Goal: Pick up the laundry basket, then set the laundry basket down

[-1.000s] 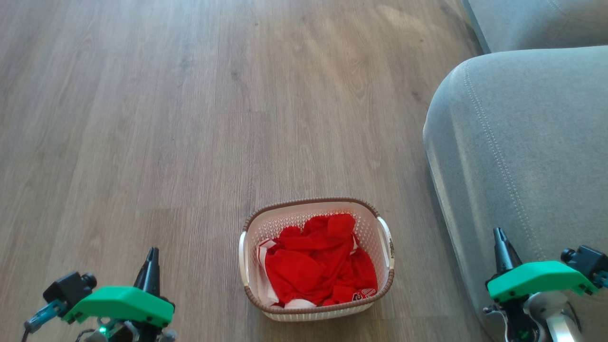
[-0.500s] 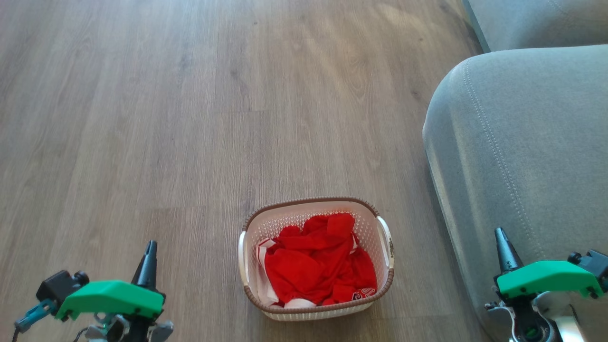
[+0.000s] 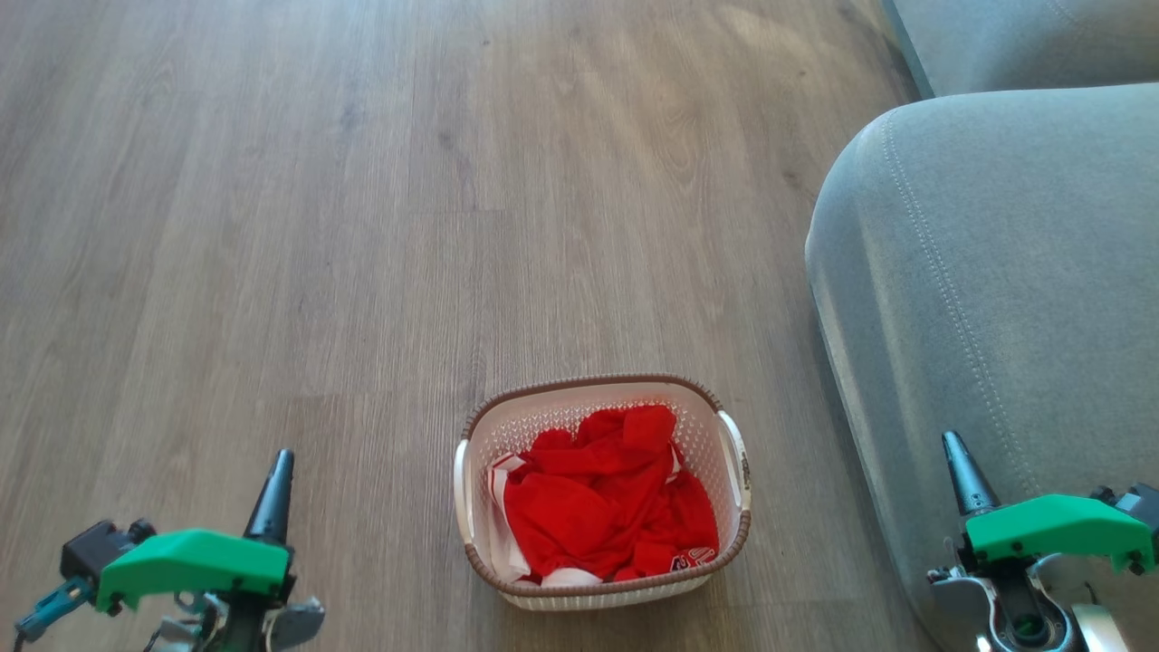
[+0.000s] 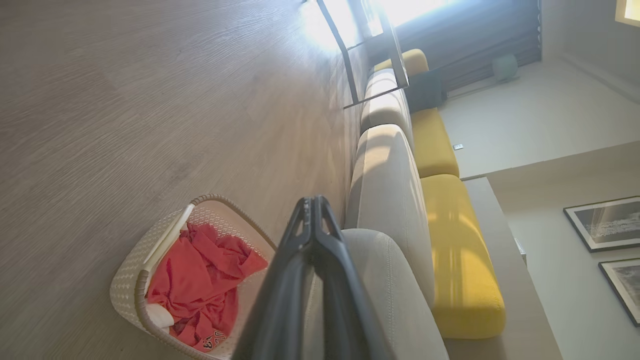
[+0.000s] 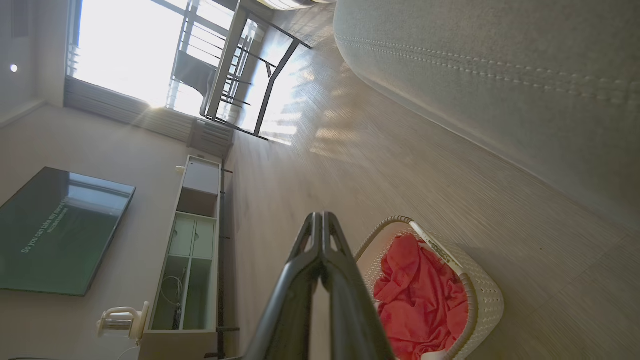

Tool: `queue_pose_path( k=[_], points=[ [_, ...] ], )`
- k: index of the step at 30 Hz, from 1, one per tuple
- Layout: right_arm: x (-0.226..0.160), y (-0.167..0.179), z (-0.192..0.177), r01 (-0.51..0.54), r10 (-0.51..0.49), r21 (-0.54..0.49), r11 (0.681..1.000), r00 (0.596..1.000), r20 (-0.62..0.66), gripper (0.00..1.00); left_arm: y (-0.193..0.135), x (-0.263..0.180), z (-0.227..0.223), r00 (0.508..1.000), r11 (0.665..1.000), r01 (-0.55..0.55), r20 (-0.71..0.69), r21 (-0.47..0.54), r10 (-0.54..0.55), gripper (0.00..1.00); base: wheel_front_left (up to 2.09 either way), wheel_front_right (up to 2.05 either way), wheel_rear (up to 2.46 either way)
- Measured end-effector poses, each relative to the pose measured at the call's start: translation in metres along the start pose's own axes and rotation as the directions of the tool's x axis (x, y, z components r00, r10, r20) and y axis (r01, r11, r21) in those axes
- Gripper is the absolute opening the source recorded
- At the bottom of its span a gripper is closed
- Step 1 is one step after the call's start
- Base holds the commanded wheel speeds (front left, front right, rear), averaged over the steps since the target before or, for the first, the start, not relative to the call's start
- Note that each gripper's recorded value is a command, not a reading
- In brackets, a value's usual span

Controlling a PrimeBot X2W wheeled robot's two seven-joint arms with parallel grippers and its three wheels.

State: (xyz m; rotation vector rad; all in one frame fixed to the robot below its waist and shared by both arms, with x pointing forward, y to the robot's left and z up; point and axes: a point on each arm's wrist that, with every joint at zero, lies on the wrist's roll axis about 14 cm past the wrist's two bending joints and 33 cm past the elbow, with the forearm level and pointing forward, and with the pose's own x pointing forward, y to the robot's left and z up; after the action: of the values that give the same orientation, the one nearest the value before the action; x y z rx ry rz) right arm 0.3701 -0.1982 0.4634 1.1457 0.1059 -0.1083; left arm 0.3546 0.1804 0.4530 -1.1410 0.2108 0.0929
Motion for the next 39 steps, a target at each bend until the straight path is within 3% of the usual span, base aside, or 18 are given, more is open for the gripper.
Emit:
queue_pose_path(
  k=[18,39],
  points=[
    [0.001,0.003,0.005,-0.013,0.012,0.209,0.978,1.0,0.006,0.0,-0.008,0.006,0.009,0.999,0.979,0.043,0.017,-0.198,-0.041,0.0,0.0,0.0,0.0],
    [0.001,0.008,0.011,-0.044,0.042,0.421,0.906,0.999,0.014,0.0,-0.019,0.013,0.021,0.993,0.905,0.117,0.061,-0.408,-0.101,0.0,0.0,0.0,0.0]
  ],
)
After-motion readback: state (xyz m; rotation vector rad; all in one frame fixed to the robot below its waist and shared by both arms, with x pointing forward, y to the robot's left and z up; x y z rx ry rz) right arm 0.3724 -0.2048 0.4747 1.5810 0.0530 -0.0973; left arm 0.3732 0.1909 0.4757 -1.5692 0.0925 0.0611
